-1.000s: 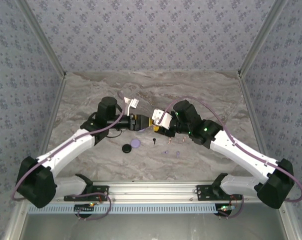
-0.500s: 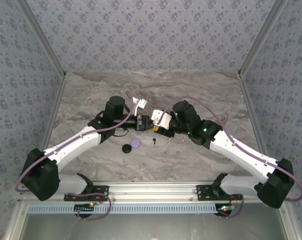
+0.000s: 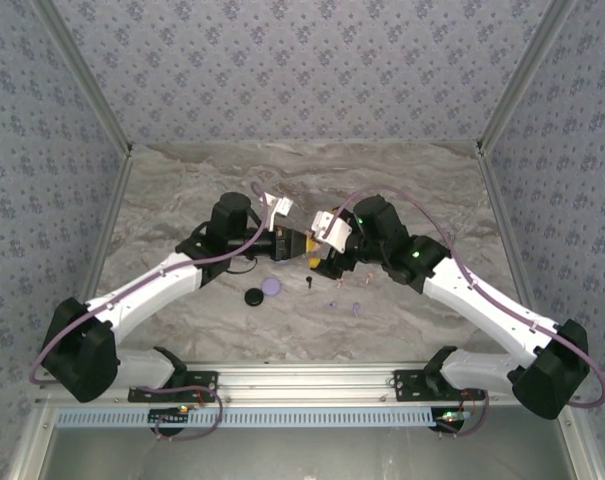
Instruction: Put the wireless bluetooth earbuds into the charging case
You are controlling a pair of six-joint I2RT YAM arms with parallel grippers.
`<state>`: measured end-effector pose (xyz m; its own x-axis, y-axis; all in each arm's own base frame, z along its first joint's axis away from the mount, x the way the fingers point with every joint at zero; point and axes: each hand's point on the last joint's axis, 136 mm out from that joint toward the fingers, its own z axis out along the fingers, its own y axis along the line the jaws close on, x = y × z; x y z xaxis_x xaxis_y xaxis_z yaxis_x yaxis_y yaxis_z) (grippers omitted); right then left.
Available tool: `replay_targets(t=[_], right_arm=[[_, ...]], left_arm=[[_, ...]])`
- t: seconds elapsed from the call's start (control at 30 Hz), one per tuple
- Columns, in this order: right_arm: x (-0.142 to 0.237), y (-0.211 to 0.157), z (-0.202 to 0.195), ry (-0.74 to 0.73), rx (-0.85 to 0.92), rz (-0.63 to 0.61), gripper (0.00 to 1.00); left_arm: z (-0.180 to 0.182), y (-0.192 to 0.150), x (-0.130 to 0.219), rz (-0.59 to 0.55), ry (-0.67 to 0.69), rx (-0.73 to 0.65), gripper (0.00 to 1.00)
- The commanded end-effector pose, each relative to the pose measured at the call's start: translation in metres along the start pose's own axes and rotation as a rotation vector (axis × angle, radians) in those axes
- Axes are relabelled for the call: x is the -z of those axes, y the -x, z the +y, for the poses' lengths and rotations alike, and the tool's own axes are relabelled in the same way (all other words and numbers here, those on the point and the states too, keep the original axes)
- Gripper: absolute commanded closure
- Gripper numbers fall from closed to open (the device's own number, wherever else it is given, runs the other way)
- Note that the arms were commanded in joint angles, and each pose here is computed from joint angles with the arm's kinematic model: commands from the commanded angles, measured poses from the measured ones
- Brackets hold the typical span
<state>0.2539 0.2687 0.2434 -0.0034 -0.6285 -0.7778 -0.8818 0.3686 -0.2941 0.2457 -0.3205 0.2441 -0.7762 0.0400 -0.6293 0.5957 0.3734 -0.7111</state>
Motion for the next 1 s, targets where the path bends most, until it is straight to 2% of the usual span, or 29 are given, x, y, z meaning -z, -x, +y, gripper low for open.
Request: replay_targets(t=[0.0, 0.13, 0.3, 0.43, 0.63, 0.8, 0.97], right_arm=[[0.023, 0.005, 0.009, 0.088, -0.094, -0.039, 0.01], [0.036, -0.004, 0.009, 0.112, -0.166, -0.055, 0.00], [0.048, -0.010, -0.006, 0.049, -0.236, -0.103, 0.00], [0.058, -0.016, -0.015, 0.016, -0.276, -0.146, 0.00], [0.065, -0.033, -0.021, 0.003, -0.288, -0.093, 0.01], [0.068, -0.021, -0.018, 0.036, -0.269, -0.138, 0.01], [0.065, -0.001, -0.011, 0.120, -0.240, -0.218, 0.07]], left_arm=[[-0.002, 0.029, 0.020, -0.121, 0.099, -0.172, 1.00], [0.003, 0.039, 0.032, -0.166, 0.185, -0.320, 1.00], [0.001, 0.042, 0.044, -0.179, 0.234, -0.517, 1.00], [-0.004, 0.030, 0.046, -0.146, 0.223, -0.703, 1.00], [-0.020, 0.013, 0.047, -0.161, 0.167, -0.922, 1.00], [-0.036, 0.003, 0.047, -0.134, 0.088, -1.021, 1.00], [-0.043, 0.001, 0.045, -0.113, 0.046, -1.037, 1.00]])
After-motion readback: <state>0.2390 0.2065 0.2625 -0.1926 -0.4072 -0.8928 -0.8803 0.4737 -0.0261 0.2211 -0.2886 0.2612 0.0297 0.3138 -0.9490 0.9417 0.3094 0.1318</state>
